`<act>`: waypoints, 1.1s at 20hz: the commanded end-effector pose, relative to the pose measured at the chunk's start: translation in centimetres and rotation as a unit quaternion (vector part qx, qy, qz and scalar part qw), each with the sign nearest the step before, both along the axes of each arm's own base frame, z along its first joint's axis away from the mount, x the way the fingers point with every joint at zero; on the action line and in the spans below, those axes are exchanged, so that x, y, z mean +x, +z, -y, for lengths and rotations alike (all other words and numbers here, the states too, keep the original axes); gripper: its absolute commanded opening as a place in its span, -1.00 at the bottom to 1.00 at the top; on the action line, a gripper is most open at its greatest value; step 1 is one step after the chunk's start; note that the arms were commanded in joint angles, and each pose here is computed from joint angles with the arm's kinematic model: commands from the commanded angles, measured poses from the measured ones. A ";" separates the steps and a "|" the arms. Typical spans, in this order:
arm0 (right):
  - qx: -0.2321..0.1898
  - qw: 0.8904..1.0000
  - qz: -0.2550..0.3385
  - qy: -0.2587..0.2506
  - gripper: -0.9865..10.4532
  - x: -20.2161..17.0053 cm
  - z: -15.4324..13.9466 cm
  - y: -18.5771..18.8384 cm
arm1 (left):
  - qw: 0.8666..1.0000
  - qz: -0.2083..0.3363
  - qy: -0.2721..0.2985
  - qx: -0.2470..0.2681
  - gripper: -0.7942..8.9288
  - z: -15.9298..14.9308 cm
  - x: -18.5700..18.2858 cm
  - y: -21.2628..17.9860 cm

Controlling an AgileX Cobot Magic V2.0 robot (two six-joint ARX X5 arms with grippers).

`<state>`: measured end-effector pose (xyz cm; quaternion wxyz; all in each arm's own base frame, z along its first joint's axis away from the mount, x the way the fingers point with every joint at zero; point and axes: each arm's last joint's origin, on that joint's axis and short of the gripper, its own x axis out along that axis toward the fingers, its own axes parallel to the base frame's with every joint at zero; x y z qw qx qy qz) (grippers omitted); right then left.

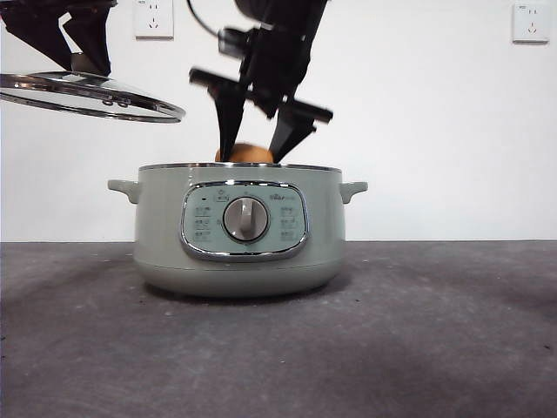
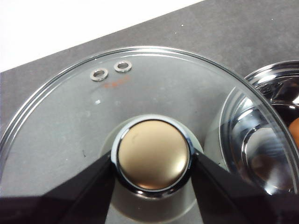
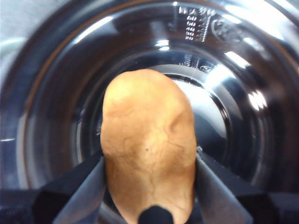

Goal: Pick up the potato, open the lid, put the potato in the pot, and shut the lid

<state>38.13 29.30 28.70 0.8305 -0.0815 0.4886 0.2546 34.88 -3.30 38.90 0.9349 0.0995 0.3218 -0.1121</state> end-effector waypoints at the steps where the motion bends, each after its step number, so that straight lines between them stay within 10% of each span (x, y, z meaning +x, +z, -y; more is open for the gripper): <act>1: -0.008 1.000 -0.003 0.003 -0.84 0.7 -0.5 -1.5 | 0.999 0.038 0.003 -0.008 -0.86 -0.3 -0.4 1.4; 16: -0.053 0.998 -0.046 0.003 -0.82 1.3 -1.0 -5.6 | 0.999 0.035 -0.002 -0.023 -0.86 -0.4 -0.4 1.4; 20: -0.052 0.998 -0.048 0.003 0.38 1.0 -1.3 -5.4 | 0.999 0.035 -0.001 -0.024 -0.86 -0.4 -0.4 1.4; 22: -0.054 0.997 -0.049 0.008 0.41 0.6 -1.6 -5.0 | 0.999 0.034 -0.008 -0.029 -0.86 -0.3 -0.4 1.4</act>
